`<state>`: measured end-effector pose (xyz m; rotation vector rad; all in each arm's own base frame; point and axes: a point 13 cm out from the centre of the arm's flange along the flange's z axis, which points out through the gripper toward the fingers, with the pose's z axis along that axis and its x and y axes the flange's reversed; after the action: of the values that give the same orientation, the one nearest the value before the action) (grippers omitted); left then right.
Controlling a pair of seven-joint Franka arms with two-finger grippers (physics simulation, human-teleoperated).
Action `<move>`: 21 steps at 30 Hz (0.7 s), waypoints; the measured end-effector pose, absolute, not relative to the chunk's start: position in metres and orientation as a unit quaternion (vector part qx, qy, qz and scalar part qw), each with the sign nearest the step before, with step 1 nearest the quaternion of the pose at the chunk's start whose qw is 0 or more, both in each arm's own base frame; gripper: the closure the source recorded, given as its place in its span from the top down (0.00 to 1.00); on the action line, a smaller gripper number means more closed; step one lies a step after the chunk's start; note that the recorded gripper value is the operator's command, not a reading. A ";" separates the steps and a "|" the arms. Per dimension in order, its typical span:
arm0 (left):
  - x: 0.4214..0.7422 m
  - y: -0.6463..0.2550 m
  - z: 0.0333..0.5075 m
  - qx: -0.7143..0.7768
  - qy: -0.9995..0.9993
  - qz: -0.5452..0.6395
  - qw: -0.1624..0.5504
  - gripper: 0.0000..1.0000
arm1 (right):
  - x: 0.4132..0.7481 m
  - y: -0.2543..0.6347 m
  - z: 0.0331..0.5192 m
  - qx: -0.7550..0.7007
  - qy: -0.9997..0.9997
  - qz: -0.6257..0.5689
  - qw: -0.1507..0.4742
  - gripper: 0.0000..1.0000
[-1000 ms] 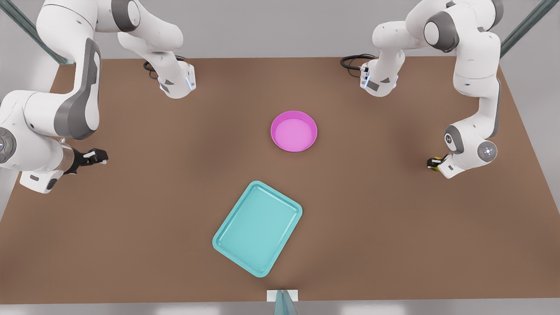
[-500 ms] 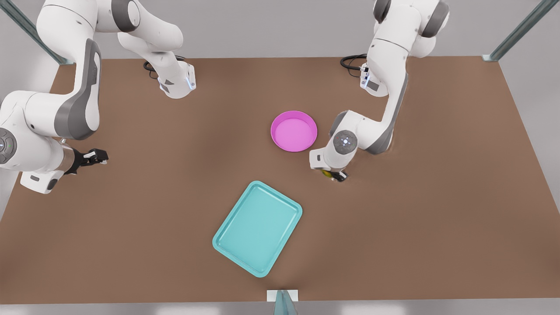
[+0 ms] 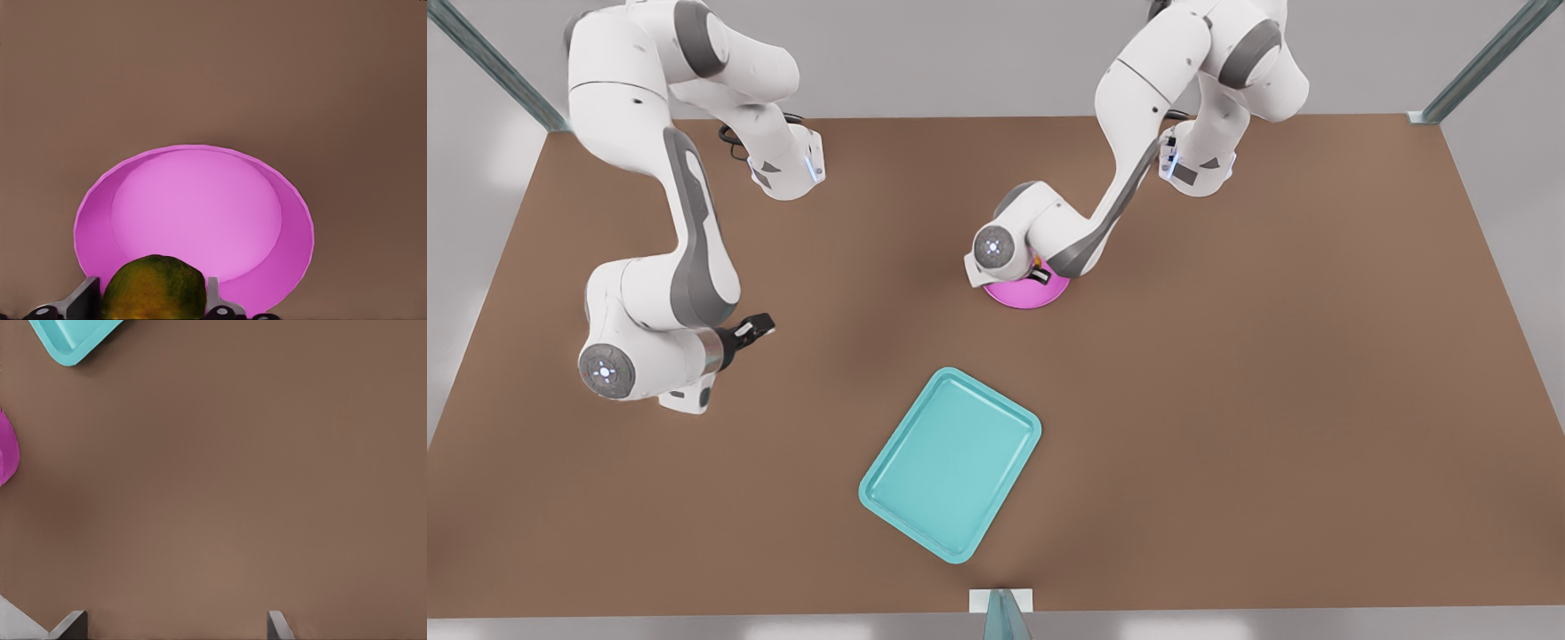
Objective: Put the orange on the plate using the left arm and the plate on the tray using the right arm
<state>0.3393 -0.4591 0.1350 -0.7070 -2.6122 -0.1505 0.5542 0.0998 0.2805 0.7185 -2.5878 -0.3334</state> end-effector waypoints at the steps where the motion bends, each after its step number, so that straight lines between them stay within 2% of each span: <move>1: 0.338 -0.458 0.133 -0.243 -0.944 -0.059 0.216 1.00 | 0.546 0.106 0.272 0.253 -0.934 -0.132 0.216 1.00; 3: 0.334 -0.452 0.133 -0.221 -0.948 -0.068 0.220 1.00 | 0.517 0.119 0.252 0.241 -0.934 -0.151 0.216 1.00; 4: 0.349 -0.448 0.160 -0.205 -0.955 -0.066 0.206 1.00 | 0.501 0.130 0.240 0.234 -0.934 -0.161 0.216 1.00; 5: 0.392 -0.428 0.213 -0.169 -0.968 -0.055 0.177 1.00 | 0.484 0.145 0.226 0.229 -0.934 -0.170 0.214 1.00; 6: 0.456 -0.386 0.279 -0.113 -0.983 -0.041 0.137 1.00 | 0.467 0.165 0.211 0.225 -0.934 -0.180 0.211 1.00; 7: 0.511 -0.330 0.334 -0.056 -0.993 -0.033 0.103 1.00 | 0.453 0.187 0.198 0.223 -0.934 -0.189 0.205 1.00; 8: 0.552 -0.263 0.377 0.005 -0.996 -0.028 0.081 1.00 | 0.440 0.210 0.187 0.220 -0.935 -0.196 0.197 1.00; 10: 0.590 -0.143 0.420 0.105 -0.992 -0.014 0.071 1.00 | 0.416 0.267 0.161 0.213 -0.937 -0.211 0.179 1.00; 12: 0.597 -0.072 0.447 0.151 -0.986 0.002 0.070 1.00 | 0.398 0.325 0.139 0.206 -0.940 -0.224 0.156 1.00; 14: 0.597 -0.051 0.463 0.151 -0.986 0.010 0.070 1.00 | 0.384 0.377 0.120 0.191 -0.943 -0.236 0.136 1.00; 18: 0.549 -0.025 0.463 0.089 -0.990 0.053 0.095 1.00 | 0.378 0.434 0.095 0.145 -0.952 -0.251 0.097 1.00; 21: 0.559 -0.017 0.455 0.066 -0.992 0.040 0.098 1.00 | 0.373 0.454 0.081 0.122 -0.956 -0.252 0.083 1.00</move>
<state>0.5591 -0.0171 0.4554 0.1956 -2.9361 0.1181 0.3730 0.4542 0.0810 0.3645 -2.8554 -0.7537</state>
